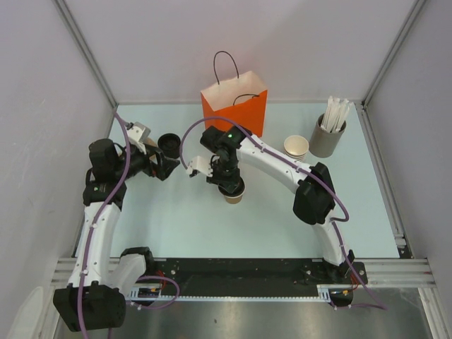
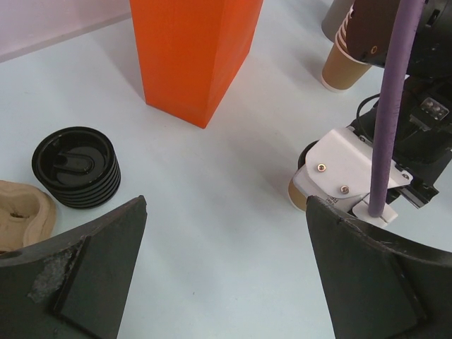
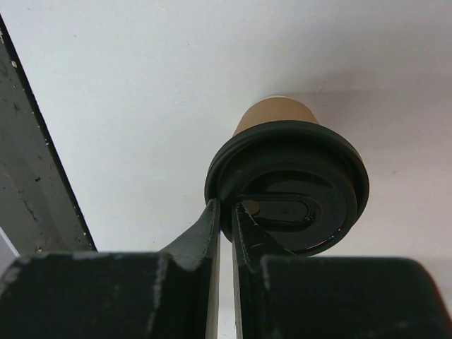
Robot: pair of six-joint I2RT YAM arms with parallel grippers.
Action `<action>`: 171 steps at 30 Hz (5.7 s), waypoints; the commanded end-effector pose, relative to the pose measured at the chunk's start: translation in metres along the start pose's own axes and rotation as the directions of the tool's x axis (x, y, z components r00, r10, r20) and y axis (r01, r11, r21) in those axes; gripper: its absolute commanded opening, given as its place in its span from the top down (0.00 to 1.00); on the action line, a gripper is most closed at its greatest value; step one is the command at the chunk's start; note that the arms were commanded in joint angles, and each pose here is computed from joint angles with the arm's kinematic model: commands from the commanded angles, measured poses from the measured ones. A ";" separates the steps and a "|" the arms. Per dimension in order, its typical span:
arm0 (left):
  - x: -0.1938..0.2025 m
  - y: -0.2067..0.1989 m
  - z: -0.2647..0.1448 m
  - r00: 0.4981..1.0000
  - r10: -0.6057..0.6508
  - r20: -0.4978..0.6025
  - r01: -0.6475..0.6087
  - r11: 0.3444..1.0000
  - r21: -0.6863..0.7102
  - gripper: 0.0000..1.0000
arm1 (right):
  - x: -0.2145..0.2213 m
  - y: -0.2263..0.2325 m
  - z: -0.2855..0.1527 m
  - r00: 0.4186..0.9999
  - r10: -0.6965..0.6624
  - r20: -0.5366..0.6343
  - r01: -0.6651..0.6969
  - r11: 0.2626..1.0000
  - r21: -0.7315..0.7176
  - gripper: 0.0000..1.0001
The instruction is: Pack the takeout coffee
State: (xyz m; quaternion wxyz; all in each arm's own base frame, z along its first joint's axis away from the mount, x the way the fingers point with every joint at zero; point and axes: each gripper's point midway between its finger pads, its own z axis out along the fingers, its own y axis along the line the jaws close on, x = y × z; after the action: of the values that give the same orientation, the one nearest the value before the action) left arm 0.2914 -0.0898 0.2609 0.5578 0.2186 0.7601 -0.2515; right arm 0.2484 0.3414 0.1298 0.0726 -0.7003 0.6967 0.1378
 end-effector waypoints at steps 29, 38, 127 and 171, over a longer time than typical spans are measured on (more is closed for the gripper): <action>-0.003 -0.001 0.001 1.000 0.010 0.024 -0.011 1.000 0.029 0.01 | 0.017 0.013 -0.012 0.999 0.020 -0.050 -0.020 1.000 -0.008 0.97; -0.002 -0.001 0.002 1.000 0.007 0.023 -0.008 1.000 0.029 0.01 | 0.013 0.013 -0.014 0.999 0.013 -0.035 -0.013 1.000 -0.011 0.78; 0.130 -0.111 0.163 0.849 -0.025 -0.527 0.293 0.853 0.432 0.01 | 0.106 0.002 -0.111 0.769 0.295 0.567 -0.394 0.917 0.057 0.02; 0.185 -0.115 0.155 0.791 0.035 -0.611 0.326 0.821 0.468 0.37 | 0.071 -0.070 -0.060 0.516 0.581 0.629 -0.604 0.768 -0.213 0.39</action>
State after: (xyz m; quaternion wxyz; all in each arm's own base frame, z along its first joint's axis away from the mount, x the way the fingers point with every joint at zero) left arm 0.2952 -0.2744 0.0974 0.2087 0.3545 0.7912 -0.4526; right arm 0.3121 0.2454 0.1619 0.2768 -0.3462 0.8245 0.3518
